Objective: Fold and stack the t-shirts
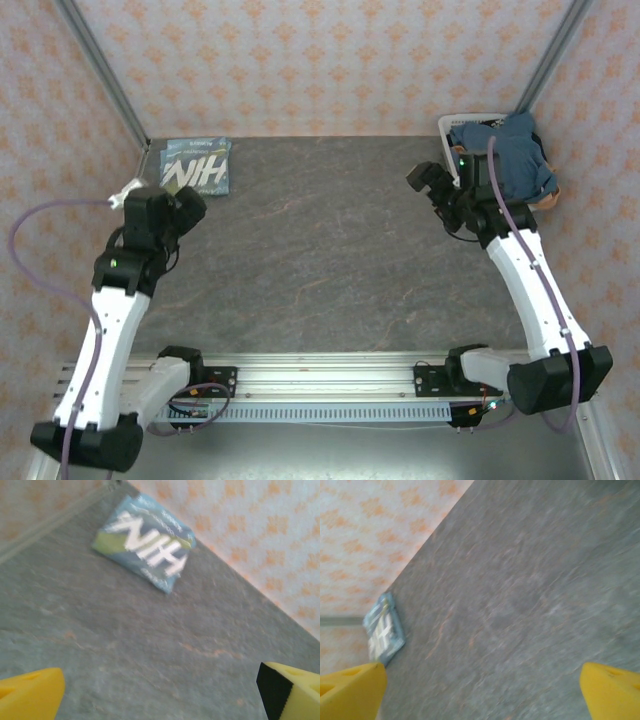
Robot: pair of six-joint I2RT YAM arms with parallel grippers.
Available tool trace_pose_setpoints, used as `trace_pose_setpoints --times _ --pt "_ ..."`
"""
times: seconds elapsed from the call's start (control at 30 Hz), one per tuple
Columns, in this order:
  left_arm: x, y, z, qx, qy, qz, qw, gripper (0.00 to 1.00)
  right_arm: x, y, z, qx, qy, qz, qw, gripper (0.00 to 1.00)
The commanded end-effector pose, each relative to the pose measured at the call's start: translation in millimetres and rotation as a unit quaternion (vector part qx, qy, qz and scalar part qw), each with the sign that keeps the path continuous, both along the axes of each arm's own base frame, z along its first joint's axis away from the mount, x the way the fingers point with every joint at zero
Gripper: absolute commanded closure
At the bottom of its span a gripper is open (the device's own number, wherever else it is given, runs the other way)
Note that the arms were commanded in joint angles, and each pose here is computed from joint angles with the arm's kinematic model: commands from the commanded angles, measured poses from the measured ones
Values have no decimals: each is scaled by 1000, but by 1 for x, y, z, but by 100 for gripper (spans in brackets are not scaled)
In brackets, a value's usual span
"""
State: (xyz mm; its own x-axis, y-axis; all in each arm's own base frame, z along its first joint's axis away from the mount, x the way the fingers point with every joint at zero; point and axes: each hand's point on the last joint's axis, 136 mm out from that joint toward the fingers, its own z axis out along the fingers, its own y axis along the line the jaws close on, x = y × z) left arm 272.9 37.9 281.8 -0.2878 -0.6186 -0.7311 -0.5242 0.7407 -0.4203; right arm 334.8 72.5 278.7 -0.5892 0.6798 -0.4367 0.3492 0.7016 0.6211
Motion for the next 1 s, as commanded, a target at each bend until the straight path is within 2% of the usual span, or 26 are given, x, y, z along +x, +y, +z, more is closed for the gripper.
trace_pose_setpoints --times 0.0,0.03,0.13,0.23,0.3,0.37,0.47,0.57,0.67,0.77,0.83,0.87,0.93,0.97 --pt "-10 30 -21 88 -42 60 993 0 -15 -62 -9 -132 -27 -105 985 1" --pt "-11 34 -33 117 -48 60 990 0 -10 -64 -12 -159 -63 -92 981 1" --pt "-16 43 -78 153 -56 73 984 0 -10 -85 -40 -235 -143 -116 954 1" --pt "-4 29 -99 195 -81 7 977 0 -21 -112 -71 -327 -147 -148 922 1" --pt "-1 32 -117 208 -60 13 976 0 -23 -120 -93 -373 -125 -142 908 1" --pt "9 28 -130 226 -44 -12 973 0 -22 -125 -113 -395 -111 -143 901 1" --pt "25 25 -140 233 -49 -20 971 0 -17 -127 -136 -407 -100 -137 898 1" --pt "47 20 -153 246 -25 -47 968 0 -3 -124 -152 -398 -106 -128 902 1" --pt "76 10 -159 252 -14 -90 963 0 19 -121 -156 -394 -118 -118 904 0" --pt "99 12 -160 250 -26 -103 962 0 39 -124 -157 -403 -114 -108 902 0" --pt "105 17 -170 239 -32 -101 965 0 45 -131 -163 -396 -120 -118 903 0" --pt "107 10 -174 238 -25 -123 963 0 45 -134 -168 -385 -127 -123 906 0" --pt "109 -2 -182 244 -51 -152 956 0 44 -128 -173 -373 -137 -101 912 1" --pt "106 0 -178 249 -77 -140 955 0 42 -125 -174 -371 -152 -95 911 1"
